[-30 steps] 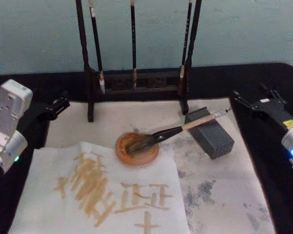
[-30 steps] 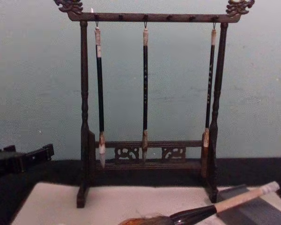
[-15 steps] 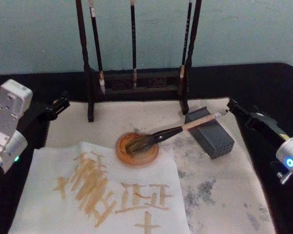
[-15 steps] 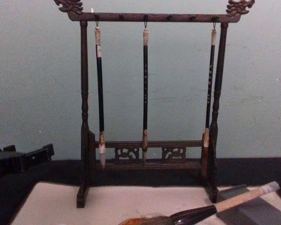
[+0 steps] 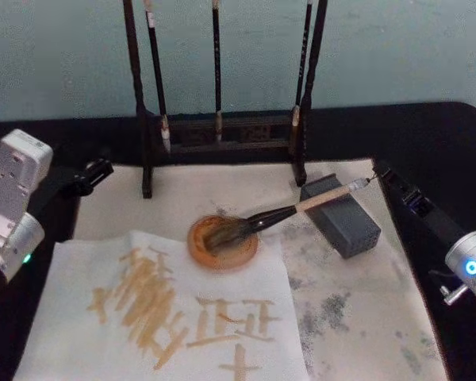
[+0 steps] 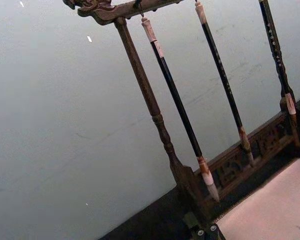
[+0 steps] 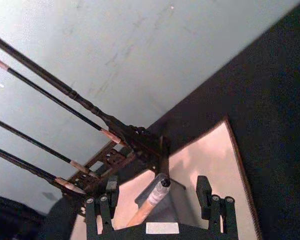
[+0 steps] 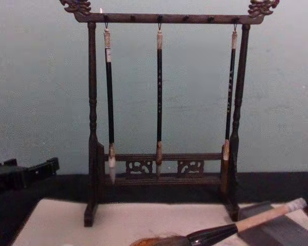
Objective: Pick up the brush from the inkstone, write on the paper, then place the brush back to its original position.
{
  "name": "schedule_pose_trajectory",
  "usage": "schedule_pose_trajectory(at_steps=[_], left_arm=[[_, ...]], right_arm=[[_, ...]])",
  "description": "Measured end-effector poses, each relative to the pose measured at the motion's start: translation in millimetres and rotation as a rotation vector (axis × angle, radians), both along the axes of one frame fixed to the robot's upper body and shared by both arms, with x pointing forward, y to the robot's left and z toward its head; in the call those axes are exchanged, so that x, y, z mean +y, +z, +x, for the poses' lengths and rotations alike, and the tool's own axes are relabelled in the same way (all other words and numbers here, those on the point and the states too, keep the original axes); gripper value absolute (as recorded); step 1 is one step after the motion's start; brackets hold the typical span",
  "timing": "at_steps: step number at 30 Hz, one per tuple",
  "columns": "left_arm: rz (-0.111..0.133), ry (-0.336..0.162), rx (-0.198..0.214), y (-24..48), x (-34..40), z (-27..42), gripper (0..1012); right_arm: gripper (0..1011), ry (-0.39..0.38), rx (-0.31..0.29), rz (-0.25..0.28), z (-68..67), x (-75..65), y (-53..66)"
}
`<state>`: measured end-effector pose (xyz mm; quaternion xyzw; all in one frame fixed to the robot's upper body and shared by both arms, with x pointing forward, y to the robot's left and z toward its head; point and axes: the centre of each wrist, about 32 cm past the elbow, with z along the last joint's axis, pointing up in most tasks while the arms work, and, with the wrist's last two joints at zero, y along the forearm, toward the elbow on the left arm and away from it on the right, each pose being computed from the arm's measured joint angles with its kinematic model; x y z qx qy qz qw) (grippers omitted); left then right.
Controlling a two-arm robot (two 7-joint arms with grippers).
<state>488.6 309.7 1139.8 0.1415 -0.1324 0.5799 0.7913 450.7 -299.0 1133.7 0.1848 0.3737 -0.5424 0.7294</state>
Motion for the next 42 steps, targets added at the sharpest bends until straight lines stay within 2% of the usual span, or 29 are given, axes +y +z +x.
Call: schedule_pose_trajectory(at_steps=[5, 17, 27, 42], left_arm=[[0.000, 0.000, 0.000, 0.0, 0.0, 0.0, 1002], [0.000, 0.000, 0.000, 0.0, 0.0, 0.0, 1002], [0.000, 0.000, 0.000, 0.0, 0.0, 0.0, 1002], [0.000, 0.000, 0.000, 0.0, 0.0, 0.0, 1002]], right_arm=[[1001, 0.003, 0.032, 0.063, 0.2, 2.5, -2.5], [1001, 0.001, 0.067, 0.129, 0.4, 7.9, -6.3], [1001, 0.007, 0.074, 0.155, 3.7, 14.5, -11.7], [1001, 0.002, 0.056, 0.157, 13.6, 16.6, -19.0]])
